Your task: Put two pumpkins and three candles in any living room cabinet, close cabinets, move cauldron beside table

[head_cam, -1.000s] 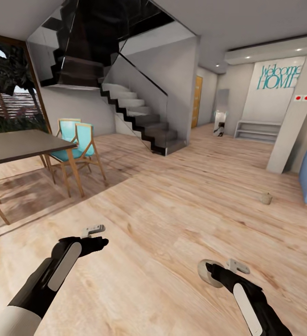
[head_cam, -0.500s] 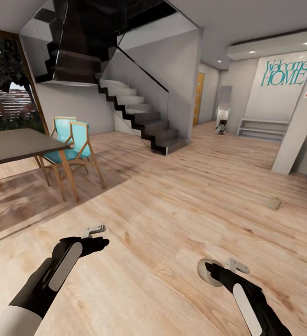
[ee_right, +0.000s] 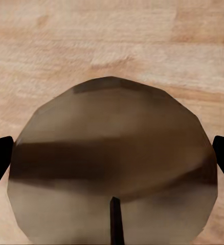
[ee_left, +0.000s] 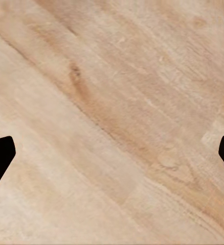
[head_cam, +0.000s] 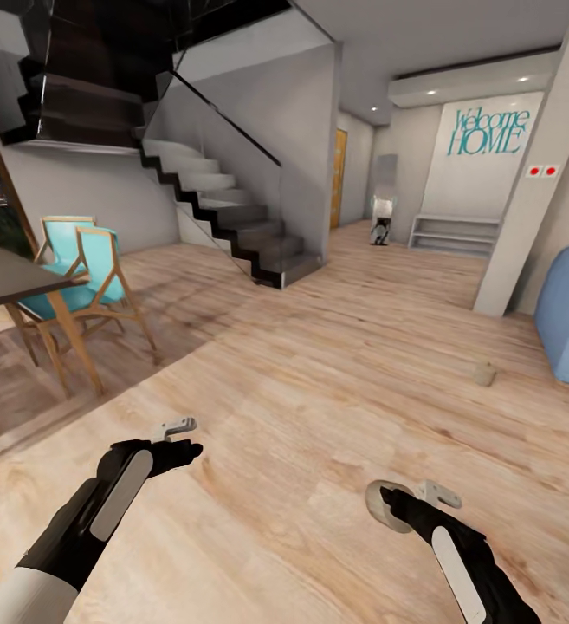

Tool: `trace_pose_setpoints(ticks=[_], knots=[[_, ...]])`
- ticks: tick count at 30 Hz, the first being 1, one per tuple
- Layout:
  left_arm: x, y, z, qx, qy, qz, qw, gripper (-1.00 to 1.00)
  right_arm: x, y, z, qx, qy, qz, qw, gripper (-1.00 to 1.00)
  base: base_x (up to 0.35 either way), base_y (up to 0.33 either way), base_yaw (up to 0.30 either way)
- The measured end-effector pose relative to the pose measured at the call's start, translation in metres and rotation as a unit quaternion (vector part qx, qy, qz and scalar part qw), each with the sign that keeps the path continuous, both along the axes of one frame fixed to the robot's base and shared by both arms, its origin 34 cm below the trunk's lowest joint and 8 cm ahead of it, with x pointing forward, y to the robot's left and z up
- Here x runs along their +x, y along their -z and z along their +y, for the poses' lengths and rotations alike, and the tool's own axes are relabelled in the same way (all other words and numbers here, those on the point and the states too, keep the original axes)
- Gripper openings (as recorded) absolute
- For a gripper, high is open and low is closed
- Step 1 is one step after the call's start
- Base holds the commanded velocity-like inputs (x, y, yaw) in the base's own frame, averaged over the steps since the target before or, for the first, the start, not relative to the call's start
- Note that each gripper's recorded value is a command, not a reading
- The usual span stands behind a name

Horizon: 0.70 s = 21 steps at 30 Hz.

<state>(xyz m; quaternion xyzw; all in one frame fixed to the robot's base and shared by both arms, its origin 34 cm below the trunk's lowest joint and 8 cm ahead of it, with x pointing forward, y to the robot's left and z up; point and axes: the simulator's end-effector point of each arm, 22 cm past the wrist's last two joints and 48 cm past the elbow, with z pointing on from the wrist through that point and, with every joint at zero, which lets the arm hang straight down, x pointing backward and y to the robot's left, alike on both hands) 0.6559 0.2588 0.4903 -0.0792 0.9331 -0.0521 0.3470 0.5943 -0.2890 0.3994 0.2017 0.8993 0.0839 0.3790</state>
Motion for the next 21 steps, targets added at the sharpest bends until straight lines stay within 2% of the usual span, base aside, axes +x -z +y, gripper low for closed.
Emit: trace_pose_setpoints(ticks=[21], knots=[[-0.001,0.012,0.0,-0.001,0.0,0.011,0.9999,1.0,-0.003,0.011,0.0,0.0,0.0,0.012,0.9999,-1.0,0.337,0.0,-0.237]])
